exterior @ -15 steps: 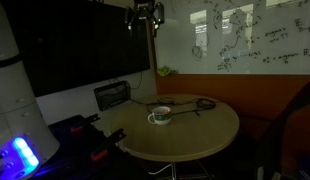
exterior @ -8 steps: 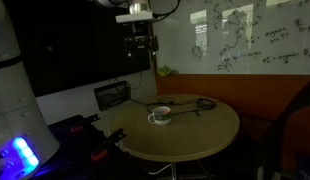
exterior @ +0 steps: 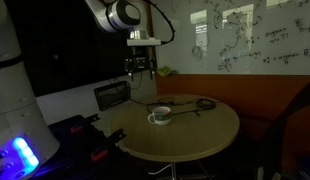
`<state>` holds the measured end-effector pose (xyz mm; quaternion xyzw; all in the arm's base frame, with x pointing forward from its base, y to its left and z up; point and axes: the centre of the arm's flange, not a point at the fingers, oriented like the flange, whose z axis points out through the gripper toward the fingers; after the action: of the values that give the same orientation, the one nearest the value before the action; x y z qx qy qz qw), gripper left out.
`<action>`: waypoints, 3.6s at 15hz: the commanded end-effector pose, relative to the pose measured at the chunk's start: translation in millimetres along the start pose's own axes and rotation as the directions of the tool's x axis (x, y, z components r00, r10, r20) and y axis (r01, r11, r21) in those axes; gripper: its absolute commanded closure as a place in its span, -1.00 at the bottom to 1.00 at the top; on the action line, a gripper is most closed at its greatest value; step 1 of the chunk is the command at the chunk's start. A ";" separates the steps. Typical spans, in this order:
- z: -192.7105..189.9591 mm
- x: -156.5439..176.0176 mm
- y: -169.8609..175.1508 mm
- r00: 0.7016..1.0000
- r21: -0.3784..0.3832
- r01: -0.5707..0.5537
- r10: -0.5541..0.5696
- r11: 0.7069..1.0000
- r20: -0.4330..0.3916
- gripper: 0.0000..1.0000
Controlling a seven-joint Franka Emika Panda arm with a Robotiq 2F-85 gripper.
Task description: Take the marker from the cup and put it on the table
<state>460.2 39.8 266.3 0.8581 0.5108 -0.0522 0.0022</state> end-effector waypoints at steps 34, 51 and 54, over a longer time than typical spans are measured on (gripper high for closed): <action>177.1 147.3 81.3 0.760 -0.060 0.623 -0.585 0.780 0.282 -0.70; 233.7 175.3 104.5 0.732 -0.037 0.631 -0.579 0.775 0.359 -0.12; 237.2 174.1 107.1 0.725 -0.036 0.633 -0.577 0.773 0.376 0.41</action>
<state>610.9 125.8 11.1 0.6151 0.7666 -0.1384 0.1217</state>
